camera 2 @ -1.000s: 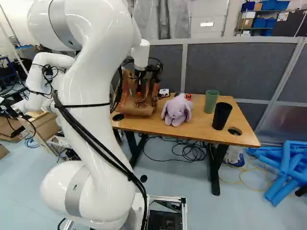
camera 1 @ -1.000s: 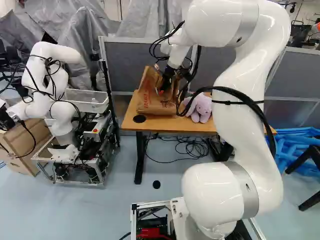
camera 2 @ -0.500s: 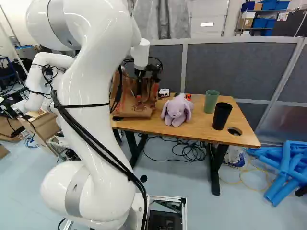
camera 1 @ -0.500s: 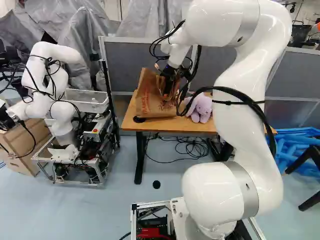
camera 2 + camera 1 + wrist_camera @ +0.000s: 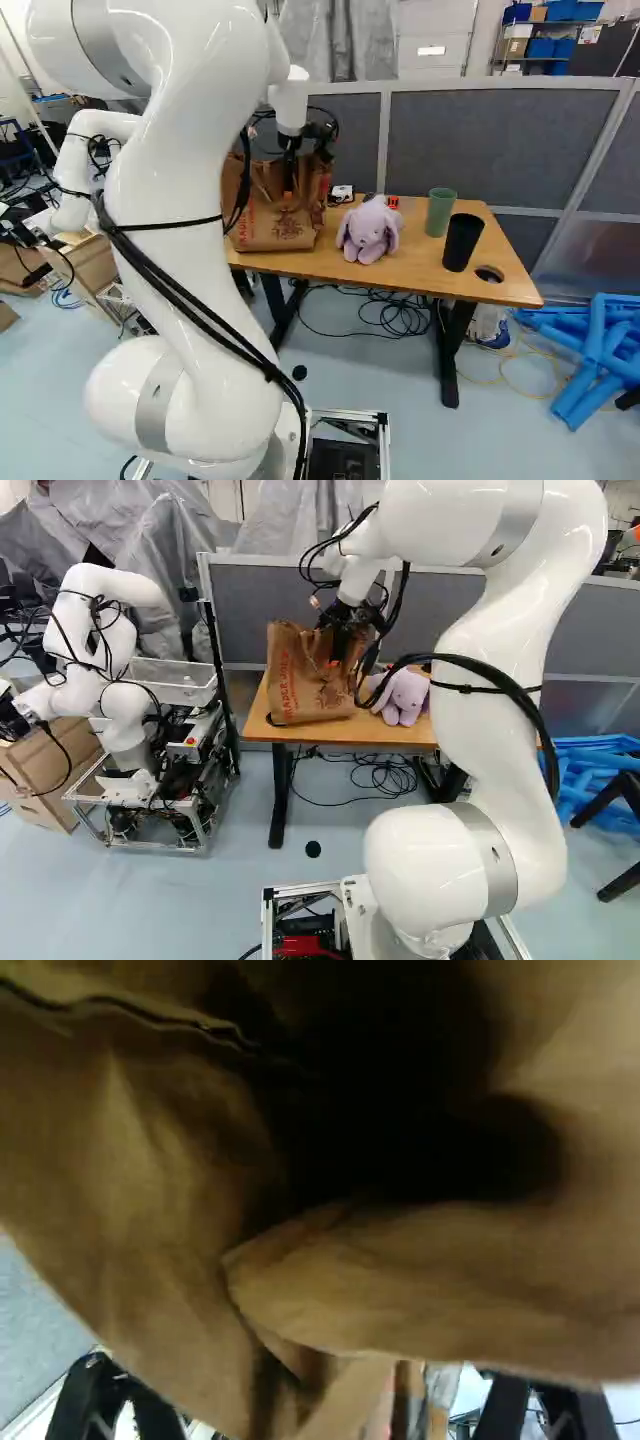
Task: Pick up the bag on the ground and place it on the table
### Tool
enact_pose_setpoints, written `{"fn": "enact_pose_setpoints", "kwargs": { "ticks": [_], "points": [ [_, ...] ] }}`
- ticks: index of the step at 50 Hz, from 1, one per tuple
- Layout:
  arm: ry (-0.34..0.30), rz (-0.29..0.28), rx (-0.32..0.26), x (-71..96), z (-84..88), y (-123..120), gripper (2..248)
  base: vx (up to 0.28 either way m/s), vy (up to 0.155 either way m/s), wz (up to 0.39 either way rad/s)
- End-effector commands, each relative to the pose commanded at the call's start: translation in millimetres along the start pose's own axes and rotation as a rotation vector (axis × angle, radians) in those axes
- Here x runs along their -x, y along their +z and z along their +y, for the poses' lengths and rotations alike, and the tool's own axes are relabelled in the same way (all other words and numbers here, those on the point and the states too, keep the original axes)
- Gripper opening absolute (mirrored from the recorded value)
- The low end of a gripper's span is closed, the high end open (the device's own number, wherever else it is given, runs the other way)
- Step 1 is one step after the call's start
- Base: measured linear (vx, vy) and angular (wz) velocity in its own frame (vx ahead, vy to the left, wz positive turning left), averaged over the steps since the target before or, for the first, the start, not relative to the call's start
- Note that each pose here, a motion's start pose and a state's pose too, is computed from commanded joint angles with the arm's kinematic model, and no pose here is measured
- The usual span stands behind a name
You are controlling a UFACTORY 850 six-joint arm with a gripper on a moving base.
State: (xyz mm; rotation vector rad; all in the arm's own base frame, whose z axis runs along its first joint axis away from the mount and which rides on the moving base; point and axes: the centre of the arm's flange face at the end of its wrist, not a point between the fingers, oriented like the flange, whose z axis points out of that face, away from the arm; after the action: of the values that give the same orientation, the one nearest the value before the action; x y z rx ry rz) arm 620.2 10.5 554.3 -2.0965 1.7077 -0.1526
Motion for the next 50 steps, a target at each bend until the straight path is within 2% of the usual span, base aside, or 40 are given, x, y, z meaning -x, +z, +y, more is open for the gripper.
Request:
{"fn": "enact_pose_setpoints", "kwargs": {
  "ticks": [50],
  "points": [
    [-0.03,0.019,-0.109,18.6,-5.9,-70,247,0.0,0.0,0.0]
  ]
}}
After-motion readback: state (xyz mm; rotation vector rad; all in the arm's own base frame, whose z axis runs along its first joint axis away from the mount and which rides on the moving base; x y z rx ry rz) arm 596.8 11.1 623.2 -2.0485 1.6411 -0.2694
